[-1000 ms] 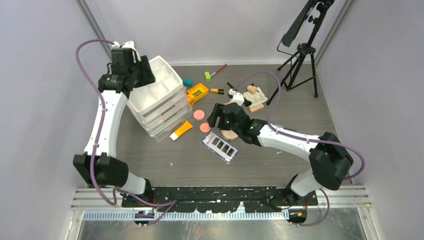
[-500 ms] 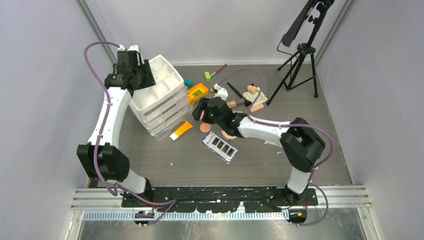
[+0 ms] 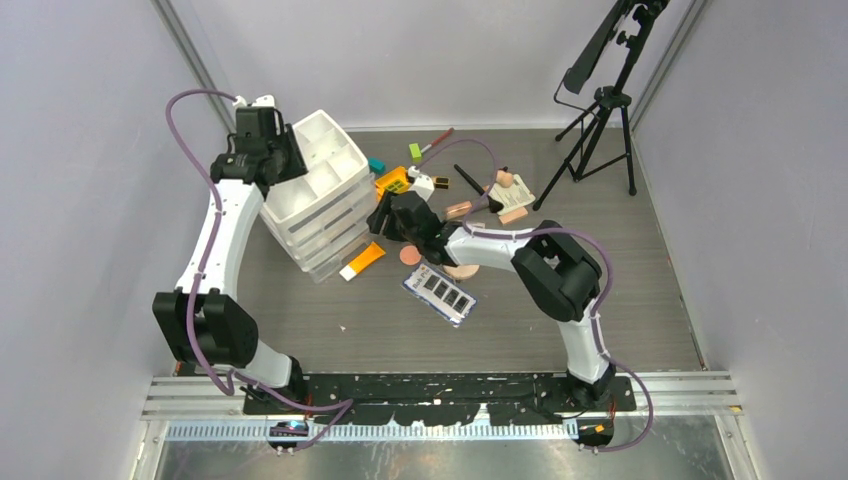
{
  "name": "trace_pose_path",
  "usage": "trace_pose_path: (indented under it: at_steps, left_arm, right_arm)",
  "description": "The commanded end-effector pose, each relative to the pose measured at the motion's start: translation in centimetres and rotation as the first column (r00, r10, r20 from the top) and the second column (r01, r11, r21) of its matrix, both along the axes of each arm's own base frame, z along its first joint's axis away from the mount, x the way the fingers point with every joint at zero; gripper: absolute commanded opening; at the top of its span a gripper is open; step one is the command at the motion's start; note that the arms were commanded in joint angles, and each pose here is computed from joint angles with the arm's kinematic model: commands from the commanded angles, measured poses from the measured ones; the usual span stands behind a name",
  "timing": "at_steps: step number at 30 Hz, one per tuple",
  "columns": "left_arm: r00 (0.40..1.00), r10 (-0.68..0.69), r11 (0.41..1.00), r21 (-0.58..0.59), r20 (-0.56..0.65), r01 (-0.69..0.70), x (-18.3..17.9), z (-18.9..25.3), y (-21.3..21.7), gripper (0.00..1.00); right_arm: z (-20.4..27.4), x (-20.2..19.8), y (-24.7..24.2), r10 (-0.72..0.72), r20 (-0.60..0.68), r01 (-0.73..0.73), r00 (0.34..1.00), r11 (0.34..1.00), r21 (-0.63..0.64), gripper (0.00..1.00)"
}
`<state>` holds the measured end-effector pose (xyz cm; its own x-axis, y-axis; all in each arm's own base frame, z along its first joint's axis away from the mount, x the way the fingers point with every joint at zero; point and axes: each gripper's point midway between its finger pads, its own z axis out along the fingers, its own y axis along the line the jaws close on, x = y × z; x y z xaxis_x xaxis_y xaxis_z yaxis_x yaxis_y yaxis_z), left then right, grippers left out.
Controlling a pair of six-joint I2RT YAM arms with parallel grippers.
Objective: Organize the makeup
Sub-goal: Move the storage box to the center of the board.
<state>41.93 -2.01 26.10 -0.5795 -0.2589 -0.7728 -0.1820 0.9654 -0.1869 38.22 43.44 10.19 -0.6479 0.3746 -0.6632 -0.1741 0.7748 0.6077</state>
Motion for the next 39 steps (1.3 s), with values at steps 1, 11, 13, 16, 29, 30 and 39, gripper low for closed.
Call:
trace_pose_path:
  at_steps: [1, 11, 13, 16, 29, 30, 39]
  left_arm:
    - [0.999, 0.016, 1.0, -0.003, -0.032, -0.016, -1.4, -0.7, 0.1, 0.35]
    - [0.993, 0.068, 0.998, 0.024, -0.094, -0.066, -2.3, -2.4, 0.6, 0.3]
    - [0.992, 0.079, 0.997, 0.023, -0.101, -0.077, -2.8, -2.4, 0.7, 0.29]
    - [0.988, 0.113, 0.993, 0.04, -0.103, -0.109, -3.4, -2.3, 1.3, 0.27]
    - [0.983, 0.135, 0.991, 0.002, -0.123, -0.135, -5.0, -2.2, 1.0, 0.19]
    - [0.983, 0.135, 0.991, -0.007, -0.122, -0.137, -5.1, -2.2, 0.9, 0.19]
    - [0.988, 0.1, 0.992, -0.065, -0.118, -0.108, -5.7, -2.4, -0.2, 0.19]
  right_arm:
    - [2.4, 1.5, 1.4, -0.067, 0.045, 0.063, 0.997, 0.994, 0.095, 0.64]
    - [0.7, 2.5, 2.1, -0.096, 0.03, 0.092, 0.995, 0.991, 0.098, 0.64]
    - [0.9, 2.7, 2.5, -0.09, 0.036, 0.086, 0.995, 0.991, 0.103, 0.64]
    - [1.1, 3.0, 3.2, -0.076, 0.041, 0.071, 0.996, 0.992, 0.107, 0.64]
    - [3.1, 4.6, 6.6, 0.027, 0.085, -0.036, 0.996, 0.993, 0.115, 0.64]
    - [3.1, 4.7, 6.9, 0.044, 0.084, -0.054, 0.996, 0.992, 0.118, 0.64]
    - [4.4, 5.8, 7.3, 0.16, 0.118, -0.174, 0.98, 0.978, 0.119, 0.64]
